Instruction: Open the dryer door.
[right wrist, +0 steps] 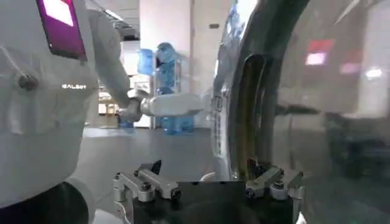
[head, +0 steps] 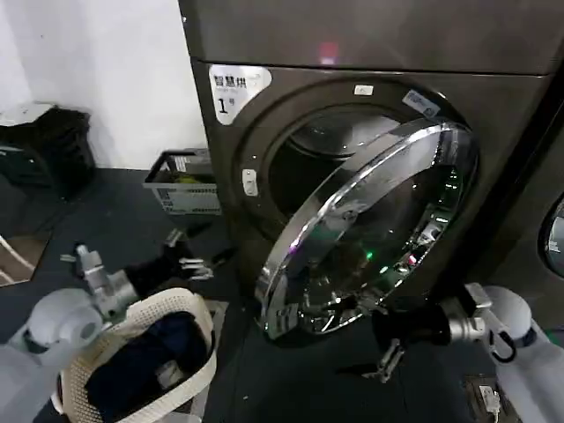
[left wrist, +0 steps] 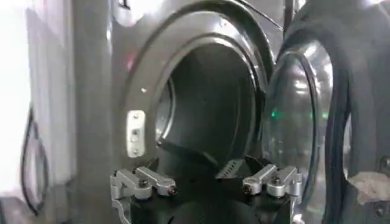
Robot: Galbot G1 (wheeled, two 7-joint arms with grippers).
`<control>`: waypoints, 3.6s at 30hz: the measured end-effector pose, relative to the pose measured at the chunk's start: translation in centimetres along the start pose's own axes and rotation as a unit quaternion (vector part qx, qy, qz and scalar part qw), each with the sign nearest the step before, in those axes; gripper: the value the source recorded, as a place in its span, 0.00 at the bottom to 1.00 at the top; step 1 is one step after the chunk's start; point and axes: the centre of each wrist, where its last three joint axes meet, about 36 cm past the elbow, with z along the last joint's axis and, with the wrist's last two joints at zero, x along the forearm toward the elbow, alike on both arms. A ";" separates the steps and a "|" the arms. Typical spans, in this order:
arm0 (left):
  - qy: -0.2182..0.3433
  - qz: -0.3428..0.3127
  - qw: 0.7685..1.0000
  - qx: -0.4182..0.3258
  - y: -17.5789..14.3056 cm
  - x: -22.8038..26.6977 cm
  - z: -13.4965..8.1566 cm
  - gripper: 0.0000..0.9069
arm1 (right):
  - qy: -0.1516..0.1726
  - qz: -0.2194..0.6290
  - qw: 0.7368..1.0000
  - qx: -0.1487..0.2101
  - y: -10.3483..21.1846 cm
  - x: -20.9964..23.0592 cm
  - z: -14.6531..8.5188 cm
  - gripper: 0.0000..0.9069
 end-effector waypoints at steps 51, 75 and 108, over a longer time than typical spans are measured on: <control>0.036 0.293 0.955 0.008 -6.7 -11.5 2.2 1.00 | -0.039 0.755 0.640 0.138 23.8 18.5 -8.1 1.00; 0.022 0.406 0.914 0.004 -12.8 -24.1 1.9 1.00 | 0.052 0.936 0.321 0.136 32.0 20.5 -13.9 1.00; -0.014 0.395 0.919 -0.018 -18.9 -35.6 0.7 1.00 | 0.069 0.953 0.239 0.170 37.4 21.1 -17.5 1.00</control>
